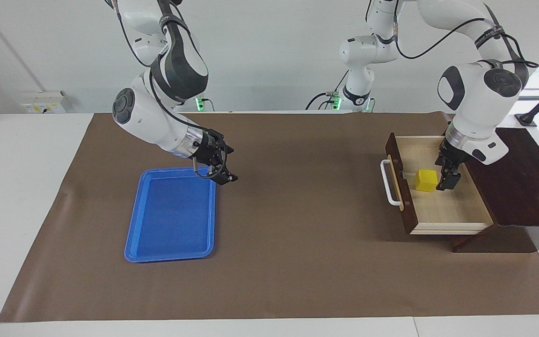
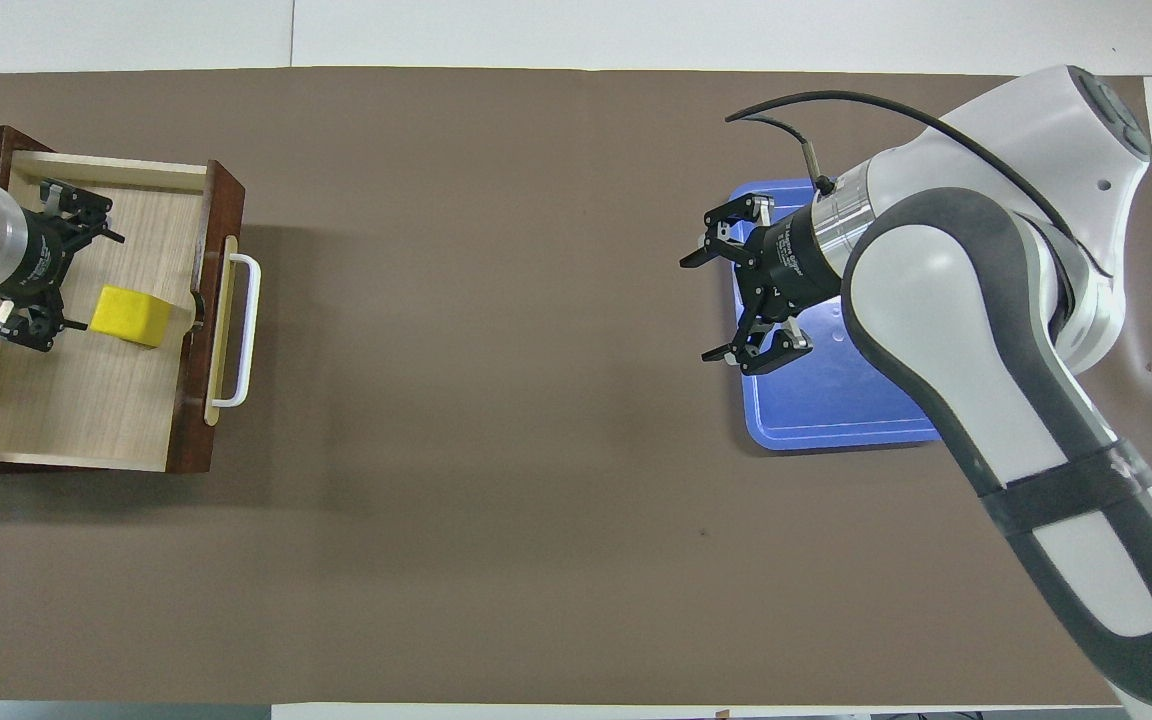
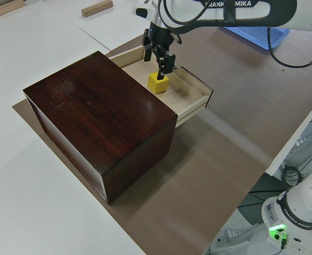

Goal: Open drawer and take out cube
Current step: 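Move the left gripper over the yellow cube inside the open drawer, then lower the left gripper and close it on the yellow cube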

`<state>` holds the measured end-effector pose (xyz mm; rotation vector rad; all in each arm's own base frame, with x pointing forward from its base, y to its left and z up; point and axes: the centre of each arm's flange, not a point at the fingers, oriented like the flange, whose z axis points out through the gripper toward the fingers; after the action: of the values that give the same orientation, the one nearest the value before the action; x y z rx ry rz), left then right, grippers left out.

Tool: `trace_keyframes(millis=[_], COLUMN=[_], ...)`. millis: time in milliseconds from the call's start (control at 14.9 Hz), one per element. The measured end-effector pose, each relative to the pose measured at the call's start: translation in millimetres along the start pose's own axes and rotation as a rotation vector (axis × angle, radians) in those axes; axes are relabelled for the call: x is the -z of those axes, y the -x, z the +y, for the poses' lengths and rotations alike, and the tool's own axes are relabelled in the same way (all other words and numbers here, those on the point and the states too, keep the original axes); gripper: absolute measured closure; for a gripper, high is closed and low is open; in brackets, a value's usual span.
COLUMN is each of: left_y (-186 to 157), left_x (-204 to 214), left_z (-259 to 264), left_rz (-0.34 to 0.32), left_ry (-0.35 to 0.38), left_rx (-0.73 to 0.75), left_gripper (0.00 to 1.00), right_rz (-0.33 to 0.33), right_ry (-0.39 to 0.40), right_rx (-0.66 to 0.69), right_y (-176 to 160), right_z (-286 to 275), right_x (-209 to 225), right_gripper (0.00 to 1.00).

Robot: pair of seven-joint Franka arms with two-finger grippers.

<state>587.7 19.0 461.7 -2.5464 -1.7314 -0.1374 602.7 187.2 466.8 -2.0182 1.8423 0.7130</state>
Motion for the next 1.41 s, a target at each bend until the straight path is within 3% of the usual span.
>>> trace_keyframes(millis=[403, 1075, 1142, 1276, 1410], left_y=[7, 11, 12, 12, 12], left_x=[-10, -25, -25, -25, -24], left_z=[-2, -6, -6, -5, -5], left_rz=[0.006, 0.0, 0.0, 0.0, 0.001], left_ry=[0.028, 0.017, 0.017, 0.018, 0.021], left_rx=[0.045, 0.12, 0.119, 0.119, 0.119], left_gripper=[0.0, 0.0, 0.07, 0.1, 0.39], right_rz=[0.001, 0.003, 0.003, 0.003, 0.003], right_ry=[-0.02, -0.037, -0.037, -0.037, -0.037], right_rx=[-0.013, -0.005, -0.004, -0.004, -0.004], right_y=[2, 7, 7, 7, 7], right_z=[-2, -3, -3, -3, -3], right_x=[1, -1, -1, -1, -1], right_gripper=[0.0, 0.0, 0.0, 0.0, 0.0])
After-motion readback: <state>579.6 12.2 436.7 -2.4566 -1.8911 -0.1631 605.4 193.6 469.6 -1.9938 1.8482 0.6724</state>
